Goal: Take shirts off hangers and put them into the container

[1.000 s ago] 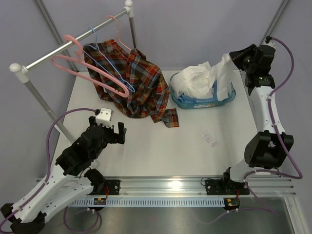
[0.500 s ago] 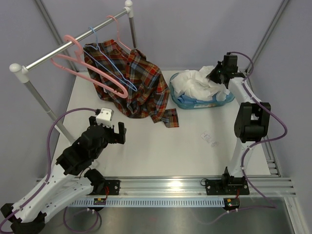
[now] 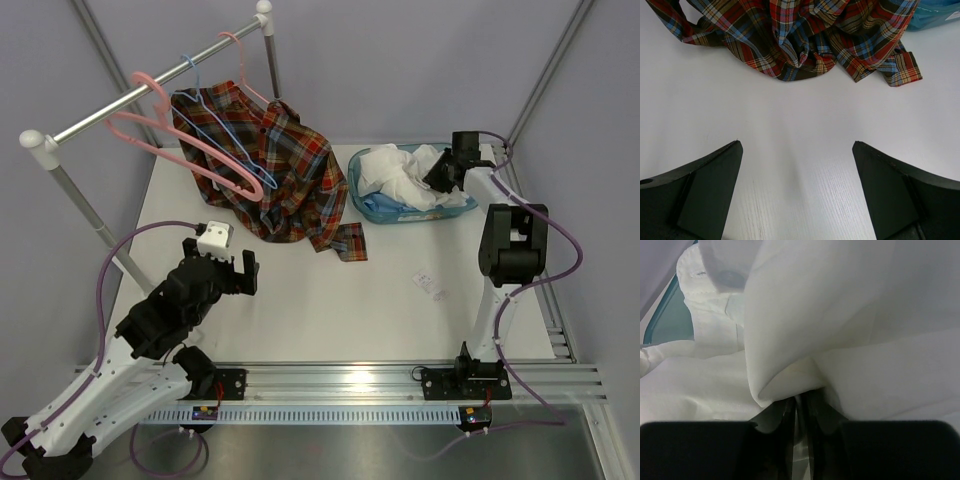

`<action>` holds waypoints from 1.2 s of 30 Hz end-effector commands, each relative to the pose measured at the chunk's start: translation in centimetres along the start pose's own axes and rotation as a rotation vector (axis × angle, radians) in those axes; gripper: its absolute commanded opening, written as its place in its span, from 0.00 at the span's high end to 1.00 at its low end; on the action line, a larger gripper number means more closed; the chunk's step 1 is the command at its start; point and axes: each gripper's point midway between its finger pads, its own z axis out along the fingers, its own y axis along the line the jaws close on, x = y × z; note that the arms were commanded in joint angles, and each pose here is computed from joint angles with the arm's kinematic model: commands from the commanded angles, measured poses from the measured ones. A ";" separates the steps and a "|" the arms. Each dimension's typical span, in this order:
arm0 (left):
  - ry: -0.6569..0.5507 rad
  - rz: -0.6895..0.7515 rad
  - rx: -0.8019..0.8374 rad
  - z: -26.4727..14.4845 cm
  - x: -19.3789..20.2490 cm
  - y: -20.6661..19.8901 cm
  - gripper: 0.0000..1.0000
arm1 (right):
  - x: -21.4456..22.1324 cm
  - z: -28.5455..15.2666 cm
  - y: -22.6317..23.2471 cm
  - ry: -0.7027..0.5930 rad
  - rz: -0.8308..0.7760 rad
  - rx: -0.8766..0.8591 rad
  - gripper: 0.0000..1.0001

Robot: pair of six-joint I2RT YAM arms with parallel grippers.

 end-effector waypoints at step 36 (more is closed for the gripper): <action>-0.205 -0.217 -0.070 -8.7 -5.2 4.6 0.01 | 3.6 -50.0 -4.4 -0.828 -0.267 -0.153 0.01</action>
